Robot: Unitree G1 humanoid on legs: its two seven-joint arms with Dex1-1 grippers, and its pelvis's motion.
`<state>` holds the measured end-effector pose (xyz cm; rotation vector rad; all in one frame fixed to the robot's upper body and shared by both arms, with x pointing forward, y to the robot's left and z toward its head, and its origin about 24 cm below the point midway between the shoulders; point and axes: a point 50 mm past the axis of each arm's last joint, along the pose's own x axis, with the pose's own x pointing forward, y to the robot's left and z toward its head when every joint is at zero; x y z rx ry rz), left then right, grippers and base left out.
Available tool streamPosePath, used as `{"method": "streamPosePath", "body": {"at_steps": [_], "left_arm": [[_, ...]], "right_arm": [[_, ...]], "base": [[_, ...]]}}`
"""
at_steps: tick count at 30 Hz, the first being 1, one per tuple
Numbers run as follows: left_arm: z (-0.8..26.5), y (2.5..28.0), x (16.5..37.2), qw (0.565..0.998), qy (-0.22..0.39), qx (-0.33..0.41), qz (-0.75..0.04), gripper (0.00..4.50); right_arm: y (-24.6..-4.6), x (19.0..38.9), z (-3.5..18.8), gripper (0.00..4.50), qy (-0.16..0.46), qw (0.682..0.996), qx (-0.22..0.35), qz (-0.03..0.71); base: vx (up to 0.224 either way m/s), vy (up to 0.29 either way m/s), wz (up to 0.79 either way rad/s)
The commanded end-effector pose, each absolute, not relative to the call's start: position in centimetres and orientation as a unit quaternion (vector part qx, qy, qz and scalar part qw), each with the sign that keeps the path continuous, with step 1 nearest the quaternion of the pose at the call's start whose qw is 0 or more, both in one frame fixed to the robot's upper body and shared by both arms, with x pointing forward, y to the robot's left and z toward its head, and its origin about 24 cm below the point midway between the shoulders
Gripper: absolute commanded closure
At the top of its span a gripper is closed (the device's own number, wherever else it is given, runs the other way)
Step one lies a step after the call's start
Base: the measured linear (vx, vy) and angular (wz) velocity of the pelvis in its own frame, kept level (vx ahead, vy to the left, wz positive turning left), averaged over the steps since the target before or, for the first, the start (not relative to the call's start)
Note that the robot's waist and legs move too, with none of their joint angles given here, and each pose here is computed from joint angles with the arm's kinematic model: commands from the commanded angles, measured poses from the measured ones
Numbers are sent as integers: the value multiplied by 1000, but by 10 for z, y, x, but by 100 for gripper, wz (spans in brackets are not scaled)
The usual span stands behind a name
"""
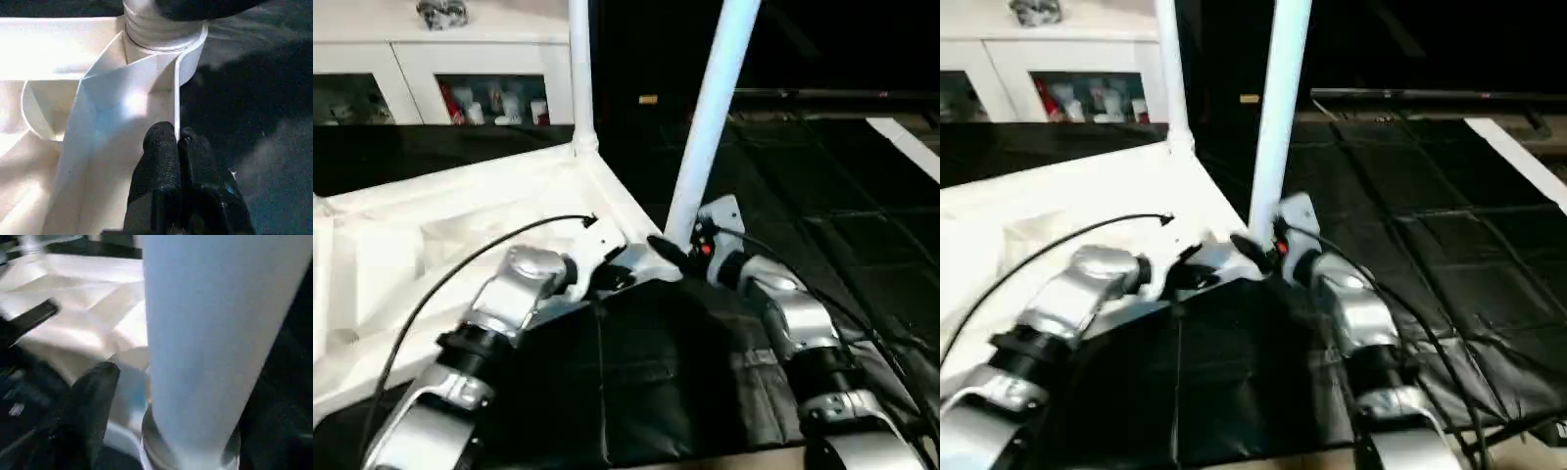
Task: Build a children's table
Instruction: Rotate leg to tighten
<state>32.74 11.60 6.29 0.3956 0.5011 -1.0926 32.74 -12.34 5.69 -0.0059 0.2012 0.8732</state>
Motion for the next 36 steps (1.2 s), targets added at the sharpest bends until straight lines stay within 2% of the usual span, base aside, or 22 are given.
{"method": "streamPosePath", "body": {"at_steps": [1, 3, 4, 6, 8, 17, 18, 23, 26, 36], "left_arm": [[81, 116, 332, 798, 189, 203, -534, 450], [82, 124, 328, 770, 184, 210, -574, 450], [82, 125, 327, 766, 182, 210, -580, 450], [81, 129, 324, 749, 189, 214, -598, 450], [80, 136, 319, 718, 198, 226, -628, 450], [77, 143, 307, 655, 210, 245, -683, 450], [76, 145, 304, 640, 214, 254, -693, 450], [74, 146, 302, 632, 216, 260, -698, 450], [75, 145, 302, 631, 214, 259, -699, 450], [72, 145, 300, 624, 213, 261, -706, 450]], "right_arm": [[-119, 319, 57, 46, 95, 870, -9, 484], [-137, 317, 64, 44, 95, 855, -23, 510], [-139, 316, 65, 22, 95, 852, -24, 514], [-146, 316, 68, 22, 100, 844, -37, 526], [-155, 312, 72, 22, 102, 816, -58, 566], [-159, 305, 77, 22, 118, 753, -61, 644], [-159, 304, 76, 36, 125, 740, -66, 658], [-155, 303, 75, 72, 132, 718, -64, 681], [-149, 305, 74, 106, 128, 718, -65, 681], [-141, 308, 70, 179, 124, 712, -59, 689]], "base": [[0, 0, 0], [0, 0, 0], [0, 0, 0], [0, 0, 0], [0, 0, 0], [0, 0, 0], [0, 0, 0], [0, 0, 0], [0, 0, 0], [0, 0, 0]]}}
